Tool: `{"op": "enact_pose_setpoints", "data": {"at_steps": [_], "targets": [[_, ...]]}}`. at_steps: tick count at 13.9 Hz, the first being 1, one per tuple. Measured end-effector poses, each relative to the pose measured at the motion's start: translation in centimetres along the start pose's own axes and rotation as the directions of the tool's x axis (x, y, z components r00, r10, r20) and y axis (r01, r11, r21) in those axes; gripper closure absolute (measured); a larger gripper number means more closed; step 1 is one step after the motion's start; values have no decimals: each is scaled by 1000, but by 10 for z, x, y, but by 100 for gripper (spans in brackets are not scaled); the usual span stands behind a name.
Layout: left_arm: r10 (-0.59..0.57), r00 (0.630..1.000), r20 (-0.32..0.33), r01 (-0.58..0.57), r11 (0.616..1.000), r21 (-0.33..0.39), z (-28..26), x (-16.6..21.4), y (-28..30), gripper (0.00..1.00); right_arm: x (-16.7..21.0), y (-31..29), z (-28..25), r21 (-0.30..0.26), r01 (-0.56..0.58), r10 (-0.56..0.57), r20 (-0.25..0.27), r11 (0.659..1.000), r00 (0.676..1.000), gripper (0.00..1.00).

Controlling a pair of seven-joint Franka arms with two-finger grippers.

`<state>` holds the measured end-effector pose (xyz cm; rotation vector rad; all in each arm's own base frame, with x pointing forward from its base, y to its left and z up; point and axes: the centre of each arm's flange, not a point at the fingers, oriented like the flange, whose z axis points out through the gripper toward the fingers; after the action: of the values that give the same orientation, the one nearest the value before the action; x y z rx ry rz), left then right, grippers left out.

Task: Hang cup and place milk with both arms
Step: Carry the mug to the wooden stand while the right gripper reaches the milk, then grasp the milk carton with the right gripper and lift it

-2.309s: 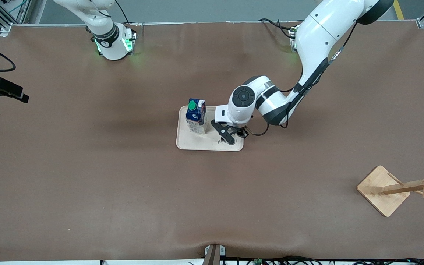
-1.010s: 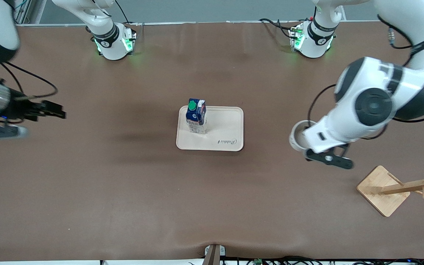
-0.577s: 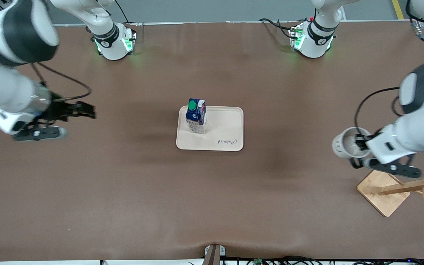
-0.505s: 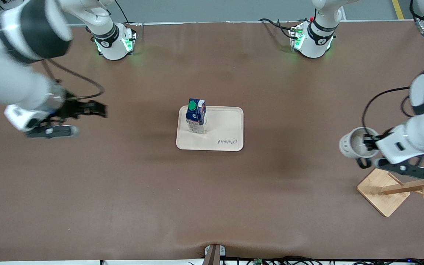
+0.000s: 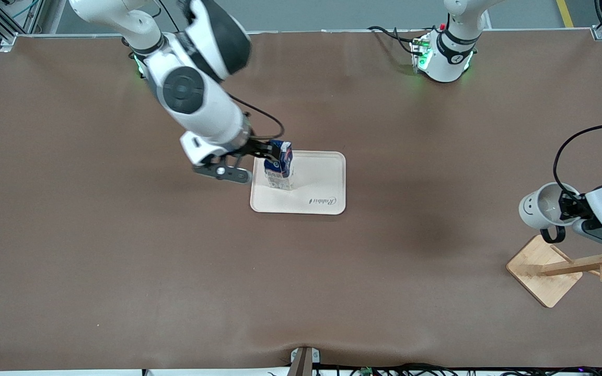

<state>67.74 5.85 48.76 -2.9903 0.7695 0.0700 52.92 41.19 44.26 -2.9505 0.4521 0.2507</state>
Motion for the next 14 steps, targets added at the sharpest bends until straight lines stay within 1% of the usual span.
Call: {"op": "enact_pose_setpoints", "data": {"at_steps": [3,7,10,12,13,14], "targets": [[76,997,-15,-76,997,10,-1,-9,-16,96,-10,-15,38,-33,-22,23,23,999,999,0],[184,983,-22,-184,983,19,-1,-31,-48,96,-11,-3,68,-89,-32,37,58,995,998,0],[233,972,-32,-232,972,31,-5,-36,-57,96,-29,-6,88,-123,-6,16,79,992,997,0],[253,966,-46,-251,967,48,-9,-35,-59,96,-41,-9,99,-142,16,-4,81,990,997,0],[261,964,-51,-259,964,55,-10,-35,-61,96,-44,-9,104,-148,25,-15,70,989,997,0],[264,963,-56,-261,964,61,-10,-37,-64,96,-45,-8,110,-152,29,-19,63,988,998,9]]}}
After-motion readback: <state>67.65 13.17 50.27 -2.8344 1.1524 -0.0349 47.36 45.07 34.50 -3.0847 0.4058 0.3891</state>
